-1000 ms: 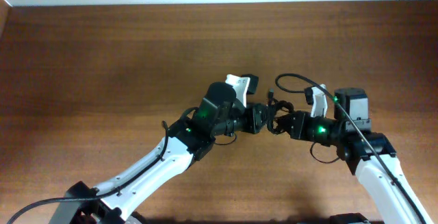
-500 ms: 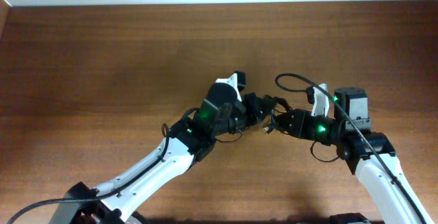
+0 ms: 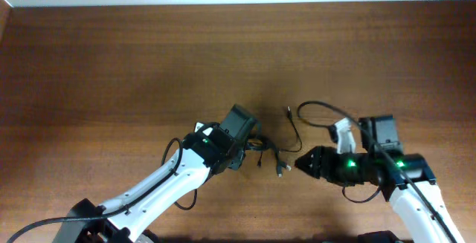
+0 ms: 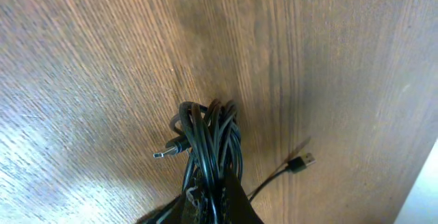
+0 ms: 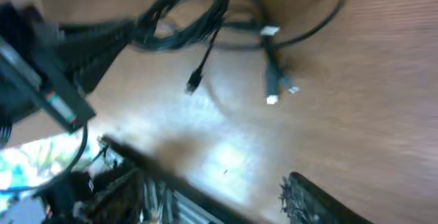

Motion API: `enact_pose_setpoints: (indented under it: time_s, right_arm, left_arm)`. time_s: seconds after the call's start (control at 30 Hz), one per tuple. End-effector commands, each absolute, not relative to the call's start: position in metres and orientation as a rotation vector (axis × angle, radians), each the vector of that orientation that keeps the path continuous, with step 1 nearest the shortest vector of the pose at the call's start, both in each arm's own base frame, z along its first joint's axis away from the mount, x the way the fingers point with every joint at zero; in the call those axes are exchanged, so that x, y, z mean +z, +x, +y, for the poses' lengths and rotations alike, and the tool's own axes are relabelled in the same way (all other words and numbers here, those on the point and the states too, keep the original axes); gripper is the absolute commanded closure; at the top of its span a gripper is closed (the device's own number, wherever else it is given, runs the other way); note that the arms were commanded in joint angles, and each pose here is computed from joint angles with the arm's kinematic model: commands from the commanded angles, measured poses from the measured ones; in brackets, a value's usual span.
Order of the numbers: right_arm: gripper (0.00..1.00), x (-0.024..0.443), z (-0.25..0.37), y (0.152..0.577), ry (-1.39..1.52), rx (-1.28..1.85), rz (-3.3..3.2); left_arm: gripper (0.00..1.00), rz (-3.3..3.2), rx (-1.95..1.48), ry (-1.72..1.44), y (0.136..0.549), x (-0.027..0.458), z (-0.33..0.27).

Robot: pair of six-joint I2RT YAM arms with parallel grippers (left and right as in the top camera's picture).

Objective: Untangle cables

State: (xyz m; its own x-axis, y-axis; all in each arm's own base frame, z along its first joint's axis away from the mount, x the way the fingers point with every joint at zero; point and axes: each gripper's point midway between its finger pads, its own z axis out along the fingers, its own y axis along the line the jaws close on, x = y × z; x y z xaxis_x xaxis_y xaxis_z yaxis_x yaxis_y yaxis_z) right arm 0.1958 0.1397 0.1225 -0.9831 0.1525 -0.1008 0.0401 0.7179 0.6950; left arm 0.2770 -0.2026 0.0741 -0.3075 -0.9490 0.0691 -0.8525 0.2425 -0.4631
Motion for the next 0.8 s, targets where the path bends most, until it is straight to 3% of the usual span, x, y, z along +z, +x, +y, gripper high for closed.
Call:
enact_pose_setpoints:
  time_s: [0.0,0.1,0.13,0.3,0.37,0.43,0.47,0.7,0.73,0.77]
  right_arm:
    - [0.34,0.112,0.169,0.176,0.106,1.329,2.811]
    - [0.34,0.094,0.197,0.18,0.09,1.484,2.762]
    - [0.34,0.085,0.208,0.185,0.022,1.451,2.745]
    - [0.35,0.028,0.222,0.2,0.247,1.125,2.877]
    - [0.43,0.017,0.228,0.215,0.261,1.099,2.84]
    - [0.73,0.021,0.232,0.229,0.249,1.099,2.769]
    - [0.96,0.02,0.23,0.23,0.255,1.084,2.771]
    - [0.96,0.053,0.206,0.194,0.165,1.011,2.816]
    - [0.96,0.062,0.2,0.182,0.159,1.011,2.824]
    - [0.96,0.068,0.2,0.173,0.102,1.038,2.831]
  left_arm:
    - [1.0,2.269,-0.643,-1.714,0.278,0.076,-0.203]
    - [1.0,2.269,-0.644,-1.714,0.278,0.076,-0.203]
    - [1.0,2.27,-0.644,-1.714,0.278,0.076,-0.203]
    - [1.0,2.277,-0.65,-1.716,0.277,0.076,-0.204]
    - [1.0,2.284,-0.651,-1.718,0.276,0.076,-0.205]
    - [1.0,2.289,-0.654,-1.72,0.275,0.076,-0.206]
    - [1.0,2.286,-0.652,-1.719,0.276,0.076,-0.205]
    - [1.0,2.094,-0.654,-1.964,0.312,0.076,-0.147]
    - [0.94,2.075,-0.672,-2.01,0.315,0.076,-0.139]
    - [0.42,2.074,-0.672,-2.014,0.315,0.076,-0.139]
